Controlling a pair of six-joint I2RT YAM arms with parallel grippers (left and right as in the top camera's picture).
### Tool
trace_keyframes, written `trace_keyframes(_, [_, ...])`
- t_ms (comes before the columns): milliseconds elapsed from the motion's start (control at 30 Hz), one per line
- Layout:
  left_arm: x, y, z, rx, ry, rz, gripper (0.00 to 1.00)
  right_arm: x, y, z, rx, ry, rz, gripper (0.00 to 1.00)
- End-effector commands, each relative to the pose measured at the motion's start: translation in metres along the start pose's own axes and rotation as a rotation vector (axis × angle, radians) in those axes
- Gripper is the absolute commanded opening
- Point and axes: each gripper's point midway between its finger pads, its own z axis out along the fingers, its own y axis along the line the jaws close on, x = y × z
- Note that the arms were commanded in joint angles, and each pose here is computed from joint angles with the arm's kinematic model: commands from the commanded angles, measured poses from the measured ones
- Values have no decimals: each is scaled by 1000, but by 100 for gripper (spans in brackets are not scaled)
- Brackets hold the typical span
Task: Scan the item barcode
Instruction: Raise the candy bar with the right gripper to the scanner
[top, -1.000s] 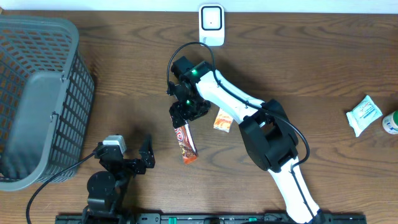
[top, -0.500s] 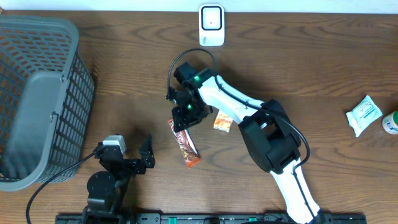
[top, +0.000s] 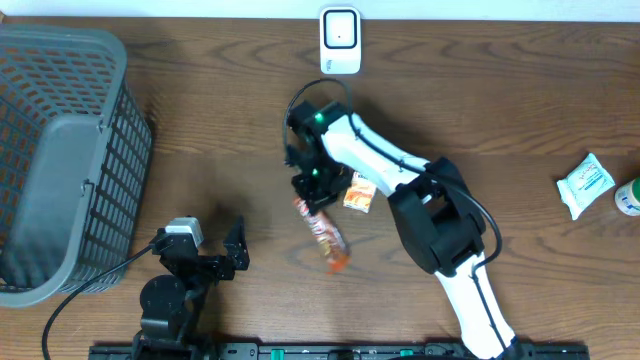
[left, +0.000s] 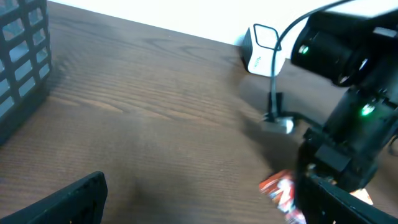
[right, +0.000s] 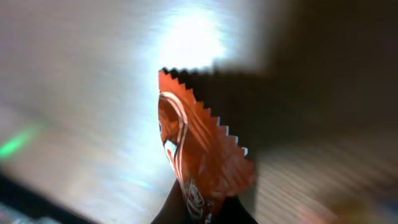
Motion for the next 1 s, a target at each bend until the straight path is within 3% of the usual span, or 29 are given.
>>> trace_keyframes(0, [12,2,1,0,38,-12,98,-13,-57,-52,346,-130,107,1])
trace_keyframes(267, [12,2,1,0,38,-12,98,12,-120,-128,819,-267,364,1])
trace_keyframes(533, [12,2,1,0,38,-12,98,7,-139,-148,951,-454,595,1])
trace_keyframes(700, [12,2,1,0,38,-12,98,-10,-150,-148,1043,-509,575,1])
trace_keyframes(967, [12,2,1,0,38,-12,98,-20,-150,-116,1131,-376,390,2])
